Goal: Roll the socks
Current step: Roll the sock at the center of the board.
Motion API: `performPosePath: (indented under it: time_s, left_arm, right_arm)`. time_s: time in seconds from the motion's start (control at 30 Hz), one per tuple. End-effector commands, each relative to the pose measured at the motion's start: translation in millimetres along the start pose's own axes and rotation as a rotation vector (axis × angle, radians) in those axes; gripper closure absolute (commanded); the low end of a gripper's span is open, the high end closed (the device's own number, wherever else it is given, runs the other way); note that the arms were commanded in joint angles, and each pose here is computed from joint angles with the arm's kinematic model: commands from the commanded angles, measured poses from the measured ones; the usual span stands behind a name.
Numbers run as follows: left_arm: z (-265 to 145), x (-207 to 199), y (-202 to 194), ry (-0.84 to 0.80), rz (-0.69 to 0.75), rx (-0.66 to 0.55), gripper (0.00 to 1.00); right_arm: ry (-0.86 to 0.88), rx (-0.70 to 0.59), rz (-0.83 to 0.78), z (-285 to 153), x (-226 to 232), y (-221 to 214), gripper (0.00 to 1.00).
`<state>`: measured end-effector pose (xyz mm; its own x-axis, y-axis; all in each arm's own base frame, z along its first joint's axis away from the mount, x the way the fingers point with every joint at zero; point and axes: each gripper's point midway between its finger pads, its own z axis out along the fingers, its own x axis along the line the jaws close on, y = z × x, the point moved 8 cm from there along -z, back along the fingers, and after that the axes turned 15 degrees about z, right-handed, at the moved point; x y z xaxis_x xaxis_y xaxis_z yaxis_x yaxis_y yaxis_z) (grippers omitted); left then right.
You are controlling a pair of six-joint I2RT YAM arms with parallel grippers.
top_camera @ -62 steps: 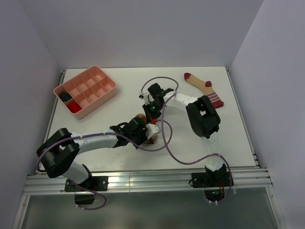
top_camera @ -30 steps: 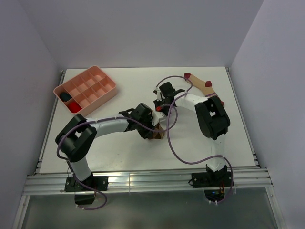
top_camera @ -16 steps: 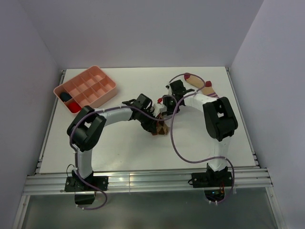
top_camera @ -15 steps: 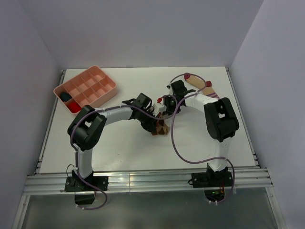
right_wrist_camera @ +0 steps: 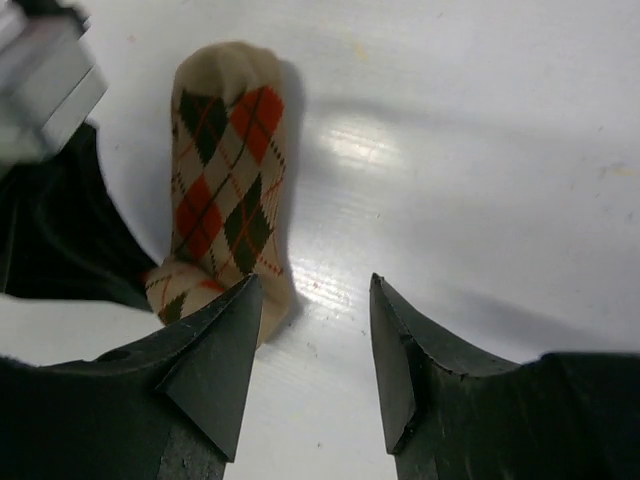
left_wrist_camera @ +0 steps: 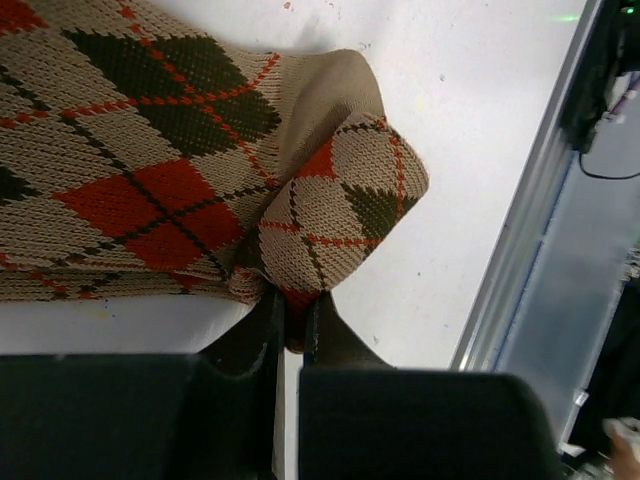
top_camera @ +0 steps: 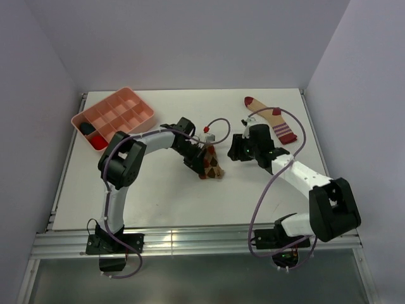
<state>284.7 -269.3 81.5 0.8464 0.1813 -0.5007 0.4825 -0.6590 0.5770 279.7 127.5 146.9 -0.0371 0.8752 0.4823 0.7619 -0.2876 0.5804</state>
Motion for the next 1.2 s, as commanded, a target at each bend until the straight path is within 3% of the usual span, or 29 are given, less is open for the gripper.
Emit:
performPosePath:
  time_s: [0.0,0.4,0.8,1.17]
  left_arm:
    - [8.4,15.4,-44.2,0.026,-0.14,0.22,0.99]
    - [4.3,26.3,-35.4,0.005,-0.135,0.31,0.99]
    - [8.0,39.0,-39.7,-0.015,-0.141,0.388,0.99]
    - [5.7,45.9,-38.2,-0.032,-0.156,0.398,0.99]
  right_arm:
    - [0.15,-0.09,-0.058,-11.3,10.1,-3.7,0.46]
    - [0.2,-0.012,-0.404,-10.8,52.6,-53.3,0.38]
    - [0.053,0.036,-0.857,-10.9,69.4,-77.0,0.33]
    - [-0.082,0.103,-1.114,7.3,77.3,-99.3,0.33]
